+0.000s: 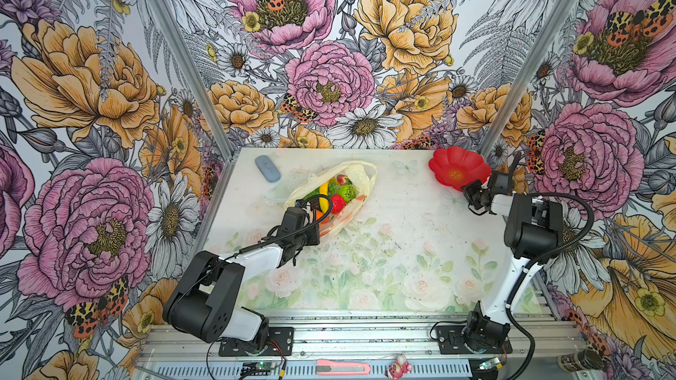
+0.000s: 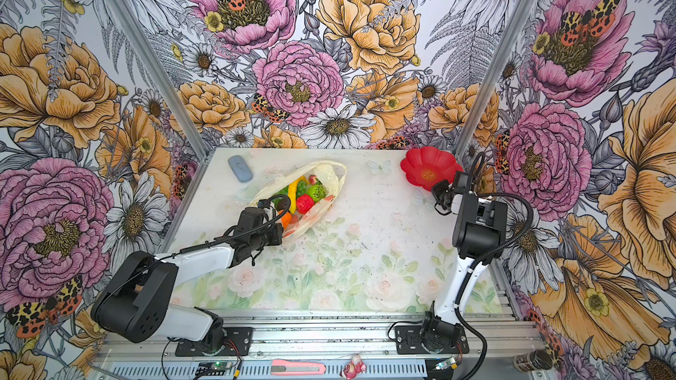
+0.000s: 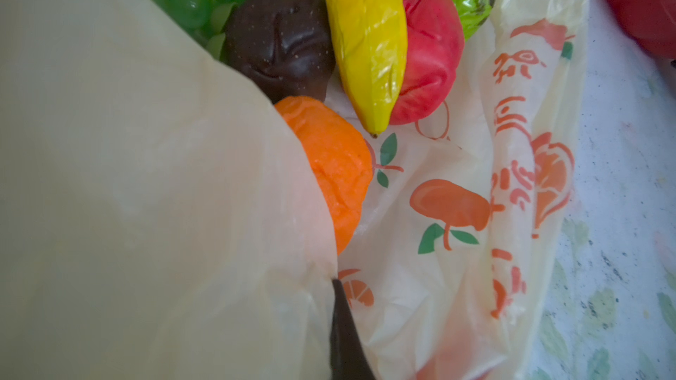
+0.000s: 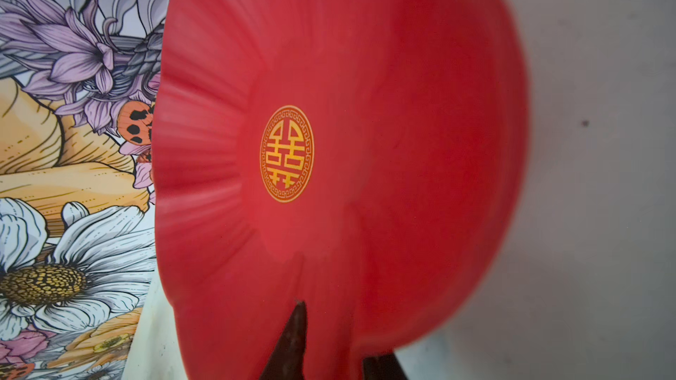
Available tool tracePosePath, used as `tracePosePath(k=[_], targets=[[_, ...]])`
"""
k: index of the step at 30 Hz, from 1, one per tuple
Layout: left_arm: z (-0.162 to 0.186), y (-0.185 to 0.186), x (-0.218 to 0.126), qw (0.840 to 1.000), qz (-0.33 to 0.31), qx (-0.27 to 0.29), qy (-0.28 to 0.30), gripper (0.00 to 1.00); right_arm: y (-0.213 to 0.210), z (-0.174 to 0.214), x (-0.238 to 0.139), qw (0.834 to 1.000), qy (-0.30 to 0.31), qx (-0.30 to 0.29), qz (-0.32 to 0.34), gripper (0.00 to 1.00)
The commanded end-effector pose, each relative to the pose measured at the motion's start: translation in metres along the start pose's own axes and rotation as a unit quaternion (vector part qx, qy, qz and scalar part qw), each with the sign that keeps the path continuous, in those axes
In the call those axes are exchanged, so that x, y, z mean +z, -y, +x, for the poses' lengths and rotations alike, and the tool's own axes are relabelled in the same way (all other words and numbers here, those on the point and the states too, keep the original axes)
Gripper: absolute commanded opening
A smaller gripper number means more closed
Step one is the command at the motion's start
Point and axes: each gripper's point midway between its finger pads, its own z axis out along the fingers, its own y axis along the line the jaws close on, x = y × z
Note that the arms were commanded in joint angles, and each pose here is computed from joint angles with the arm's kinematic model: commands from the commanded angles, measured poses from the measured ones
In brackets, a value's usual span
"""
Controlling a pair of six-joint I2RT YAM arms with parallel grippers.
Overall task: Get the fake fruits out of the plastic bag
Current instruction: 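Grasp the red plate rim with the right gripper and drag it beside the bag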
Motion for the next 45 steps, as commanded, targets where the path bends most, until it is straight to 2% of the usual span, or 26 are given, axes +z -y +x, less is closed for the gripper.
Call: tracePosePath(k=[1,8,13,17,26,29,45], targets=[[-0.008,0.007,-0.001,1.000,0.009,0.003,0.012,0.02,-0.004,0.008,-0.009,1.000,-0.005,0.002,-0.020,0.13],[-0.011,0.005,-0.009,1.000,0.002,-0.006,0.025,0.01,-0.015,0.052,-0.026,0.998,-0.034,-0.005,-0.052,0.00],[-0.013,0.000,-0.014,0.999,-0.010,-0.012,0.032,0.00,-0.030,0.085,-0.046,0.995,-0.067,-0.029,-0.075,0.00],[-0.013,-0.006,-0.017,0.999,-0.020,-0.026,0.040,0.00,-0.043,0.119,-0.068,0.990,-0.095,-0.077,-0.073,0.00],[-0.015,-0.009,-0.018,0.998,-0.020,-0.042,0.046,0.00,-0.051,0.184,-0.109,0.975,-0.163,-0.117,-0.091,0.00],[-0.015,-0.008,-0.017,0.998,-0.019,-0.044,0.045,0.00,-0.049,0.203,-0.122,0.969,-0.185,-0.140,-0.081,0.00],[-0.013,-0.014,-0.008,0.997,-0.041,-0.056,0.036,0.00,-0.014,0.314,-0.170,0.930,-0.326,-0.164,-0.050,0.00]])
